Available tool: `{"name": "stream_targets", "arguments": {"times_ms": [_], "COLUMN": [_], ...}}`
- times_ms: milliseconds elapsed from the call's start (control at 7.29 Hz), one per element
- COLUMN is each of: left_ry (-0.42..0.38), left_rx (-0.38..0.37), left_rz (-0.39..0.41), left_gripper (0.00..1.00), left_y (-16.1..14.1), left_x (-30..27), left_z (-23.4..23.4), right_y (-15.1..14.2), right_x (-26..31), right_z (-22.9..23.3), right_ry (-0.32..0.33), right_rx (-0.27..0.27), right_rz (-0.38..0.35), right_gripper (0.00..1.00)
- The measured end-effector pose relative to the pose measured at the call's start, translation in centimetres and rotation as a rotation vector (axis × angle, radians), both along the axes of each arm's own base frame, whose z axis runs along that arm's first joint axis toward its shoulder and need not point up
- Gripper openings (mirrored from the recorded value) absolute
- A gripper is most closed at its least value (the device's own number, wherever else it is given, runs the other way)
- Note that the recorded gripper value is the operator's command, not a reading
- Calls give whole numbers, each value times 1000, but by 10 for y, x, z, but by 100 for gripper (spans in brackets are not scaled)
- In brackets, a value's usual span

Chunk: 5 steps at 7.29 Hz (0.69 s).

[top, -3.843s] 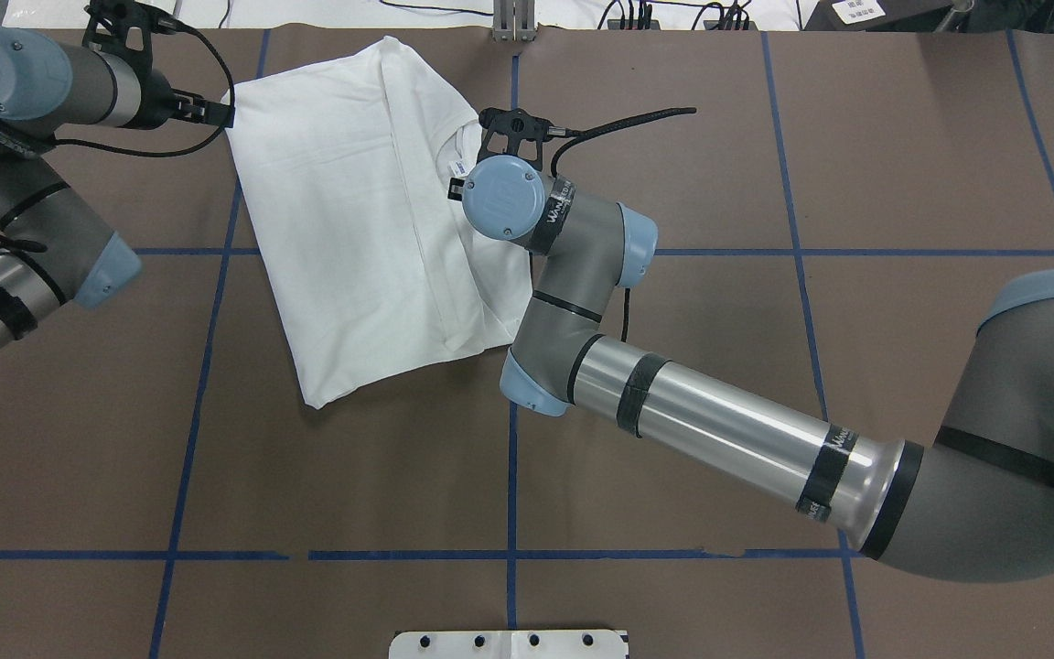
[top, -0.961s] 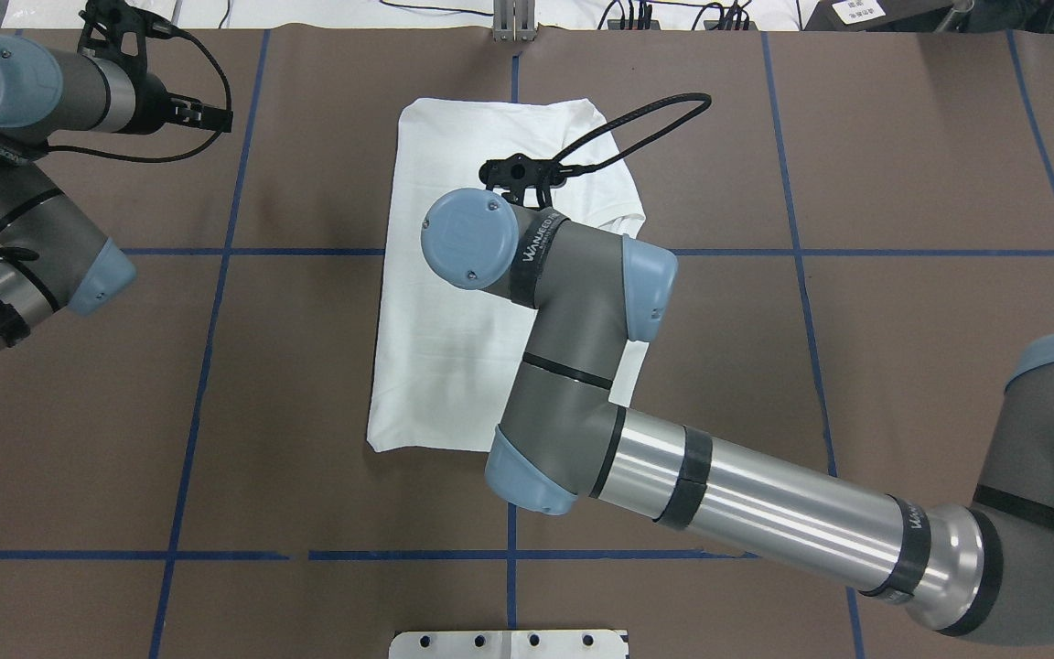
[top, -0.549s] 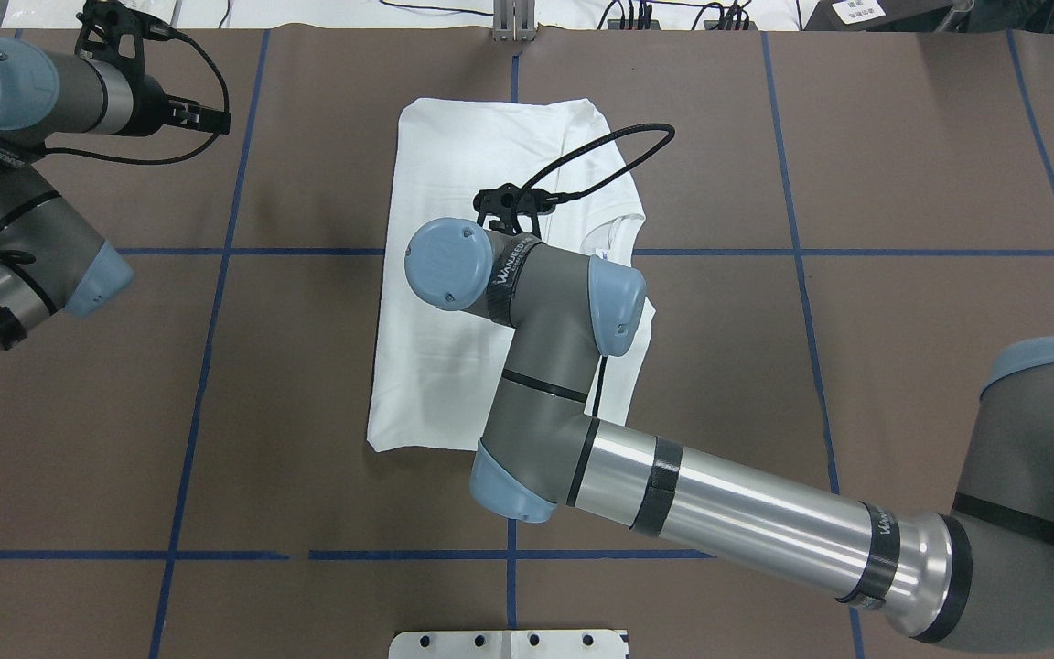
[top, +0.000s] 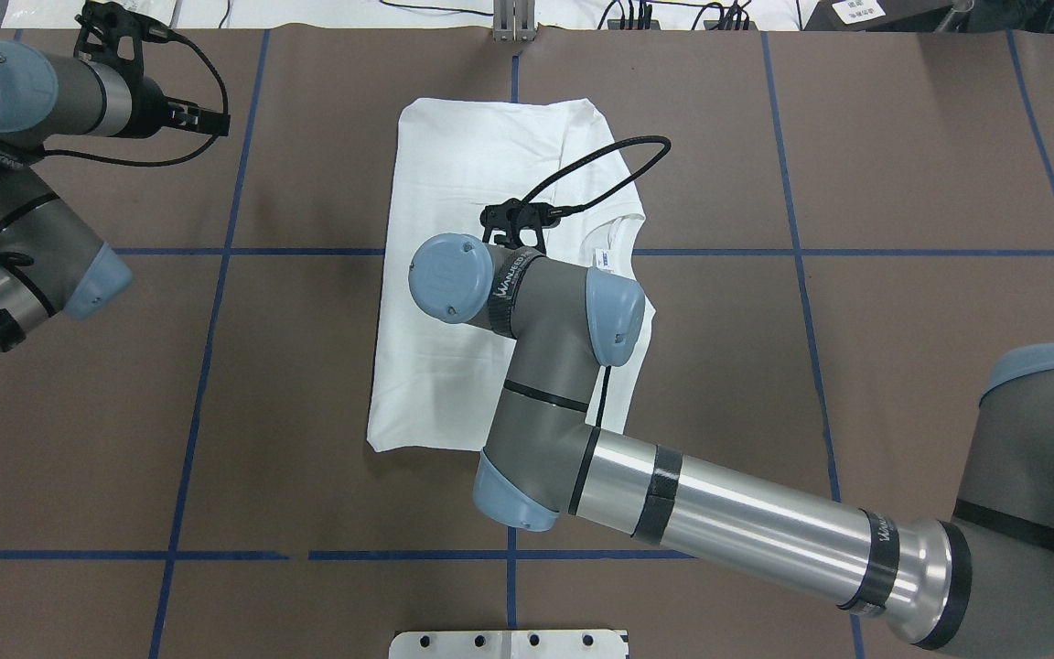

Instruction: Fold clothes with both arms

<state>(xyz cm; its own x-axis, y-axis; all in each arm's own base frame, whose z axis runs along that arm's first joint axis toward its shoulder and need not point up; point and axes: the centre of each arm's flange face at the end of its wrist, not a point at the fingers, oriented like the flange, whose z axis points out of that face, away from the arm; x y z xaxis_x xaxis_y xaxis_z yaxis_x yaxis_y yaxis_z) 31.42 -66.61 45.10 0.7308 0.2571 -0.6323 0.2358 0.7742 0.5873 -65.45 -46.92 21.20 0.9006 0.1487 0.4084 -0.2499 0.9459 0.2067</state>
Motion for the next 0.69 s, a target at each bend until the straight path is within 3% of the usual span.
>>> {"name": "stream_targets", "arguments": {"times_ms": [686], "left_ry": [-1], "left_rx": [1], "left_rz": [2], "left_gripper": [100], "left_y": [1], "left_x": [1], "left_z": [0], "right_y": [-1], "right_x": [4], "right_z": [6], "right_ry": [50], "right_rx": [-5], "right_rz": [-21], "right_gripper": [100]}}
